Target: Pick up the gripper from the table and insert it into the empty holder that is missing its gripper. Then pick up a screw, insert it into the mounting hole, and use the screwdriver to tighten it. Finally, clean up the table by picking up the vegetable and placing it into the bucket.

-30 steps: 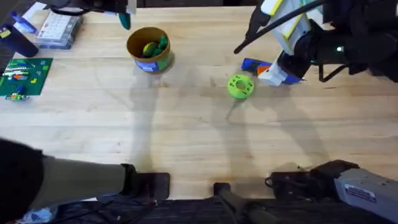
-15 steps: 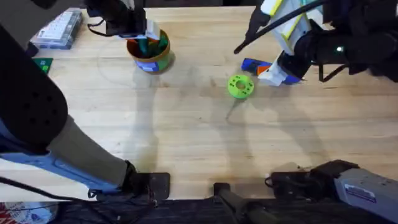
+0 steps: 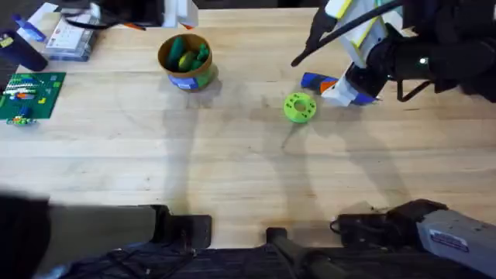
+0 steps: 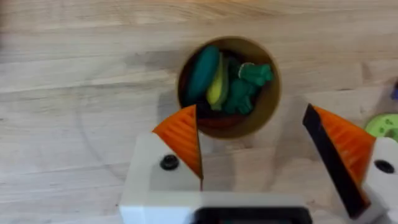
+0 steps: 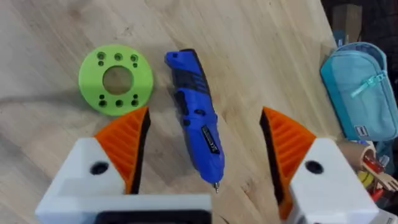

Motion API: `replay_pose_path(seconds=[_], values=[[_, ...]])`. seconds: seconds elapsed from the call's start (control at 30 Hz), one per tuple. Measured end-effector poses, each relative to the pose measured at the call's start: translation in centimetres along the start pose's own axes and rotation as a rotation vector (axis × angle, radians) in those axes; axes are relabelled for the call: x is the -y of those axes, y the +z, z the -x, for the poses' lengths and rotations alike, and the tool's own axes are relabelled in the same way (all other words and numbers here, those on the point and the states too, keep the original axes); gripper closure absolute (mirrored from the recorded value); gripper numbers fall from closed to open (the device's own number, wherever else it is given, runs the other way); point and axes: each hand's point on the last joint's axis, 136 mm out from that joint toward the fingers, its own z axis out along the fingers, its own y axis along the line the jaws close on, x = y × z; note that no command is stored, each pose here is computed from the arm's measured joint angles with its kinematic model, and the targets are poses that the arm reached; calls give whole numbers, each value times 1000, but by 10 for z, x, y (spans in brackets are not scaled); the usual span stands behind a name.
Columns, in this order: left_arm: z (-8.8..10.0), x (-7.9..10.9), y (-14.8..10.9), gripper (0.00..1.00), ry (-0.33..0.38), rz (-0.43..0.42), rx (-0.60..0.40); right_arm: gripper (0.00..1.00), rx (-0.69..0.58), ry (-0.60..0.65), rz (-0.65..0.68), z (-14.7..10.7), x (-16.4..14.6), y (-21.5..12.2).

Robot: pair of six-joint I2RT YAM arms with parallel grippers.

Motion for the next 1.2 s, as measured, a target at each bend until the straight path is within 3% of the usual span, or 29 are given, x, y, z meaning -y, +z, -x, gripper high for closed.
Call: replay_pose_path(seconds=[0.37, 1.2], values=[[-23, 36, -105, 35, 24, -116, 121, 13, 1, 0, -1, 0, 0, 0], [-32, 38, -108, 35, 19, -122, 93, 13, 2, -1, -2, 1, 1, 0]])
